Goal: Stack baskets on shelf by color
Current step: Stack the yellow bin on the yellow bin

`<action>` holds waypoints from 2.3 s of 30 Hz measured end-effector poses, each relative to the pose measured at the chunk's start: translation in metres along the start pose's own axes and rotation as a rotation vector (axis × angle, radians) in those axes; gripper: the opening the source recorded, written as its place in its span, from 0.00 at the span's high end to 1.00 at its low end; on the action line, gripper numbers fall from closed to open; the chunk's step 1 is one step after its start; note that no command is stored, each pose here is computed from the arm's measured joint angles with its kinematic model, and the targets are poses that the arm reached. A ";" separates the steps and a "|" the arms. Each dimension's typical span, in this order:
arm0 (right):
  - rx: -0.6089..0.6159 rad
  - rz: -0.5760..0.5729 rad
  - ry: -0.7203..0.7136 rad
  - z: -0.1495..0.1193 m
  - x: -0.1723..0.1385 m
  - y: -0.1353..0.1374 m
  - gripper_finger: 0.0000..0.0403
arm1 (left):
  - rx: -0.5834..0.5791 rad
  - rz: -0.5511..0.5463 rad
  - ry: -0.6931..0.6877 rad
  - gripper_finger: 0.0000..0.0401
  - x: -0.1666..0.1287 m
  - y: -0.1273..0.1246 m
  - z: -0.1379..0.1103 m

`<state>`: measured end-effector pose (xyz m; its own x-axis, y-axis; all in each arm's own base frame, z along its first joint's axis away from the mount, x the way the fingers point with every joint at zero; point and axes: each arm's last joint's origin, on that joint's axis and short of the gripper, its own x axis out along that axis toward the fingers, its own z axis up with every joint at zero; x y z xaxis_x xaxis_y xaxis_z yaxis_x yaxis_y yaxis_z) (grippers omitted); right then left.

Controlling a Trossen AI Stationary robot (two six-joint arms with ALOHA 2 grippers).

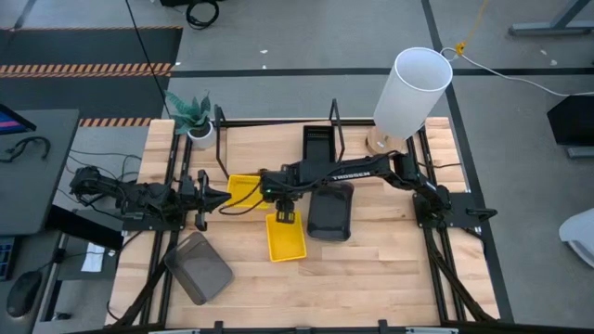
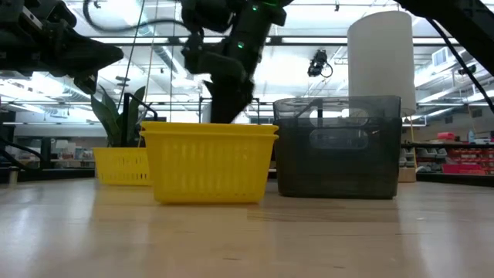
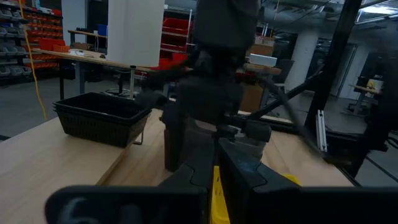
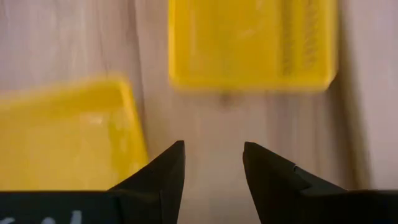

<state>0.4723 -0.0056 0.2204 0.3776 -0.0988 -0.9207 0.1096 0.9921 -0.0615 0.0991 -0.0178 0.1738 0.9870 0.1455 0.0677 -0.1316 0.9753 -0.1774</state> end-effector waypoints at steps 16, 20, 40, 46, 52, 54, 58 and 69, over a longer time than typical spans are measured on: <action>0.482 -0.068 -0.179 0.017 0.012 -0.031 0.58 | 0.000 0.000 0.000 0.93 0.000 0.000 0.000; 0.517 -0.046 -0.119 0.012 0.034 -0.028 0.58 | -0.001 0.000 -0.001 0.92 0.000 0.000 0.000; 0.606 -0.017 -0.136 0.014 0.051 -0.054 0.75 | 0.009 0.002 0.018 0.91 0.001 0.000 -0.002; 0.573 0.002 -0.158 0.016 0.051 -0.059 0.94 | 0.009 0.003 0.018 0.93 0.001 0.000 -0.002; 0.547 0.006 -0.163 0.017 0.054 -0.059 0.95 | 0.008 0.003 0.018 0.92 0.001 0.000 -0.002; 0.527 0.010 -0.175 0.018 0.054 -0.059 0.95 | 0.009 0.003 0.018 0.91 0.001 0.000 -0.002; 0.501 0.073 -0.222 0.024 0.049 -0.060 0.97 | 0.008 0.003 0.018 0.91 0.001 0.000 -0.002; 0.460 0.255 -0.281 0.032 -0.001 -0.055 0.97 | 0.008 0.003 0.017 0.92 0.001 0.000 -0.002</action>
<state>0.4956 -0.0628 0.2376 0.6666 0.0590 -0.7430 0.3470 0.8577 0.3794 0.1004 -0.0182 0.1722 0.9881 0.1451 0.0503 -0.1348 0.9763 -0.1695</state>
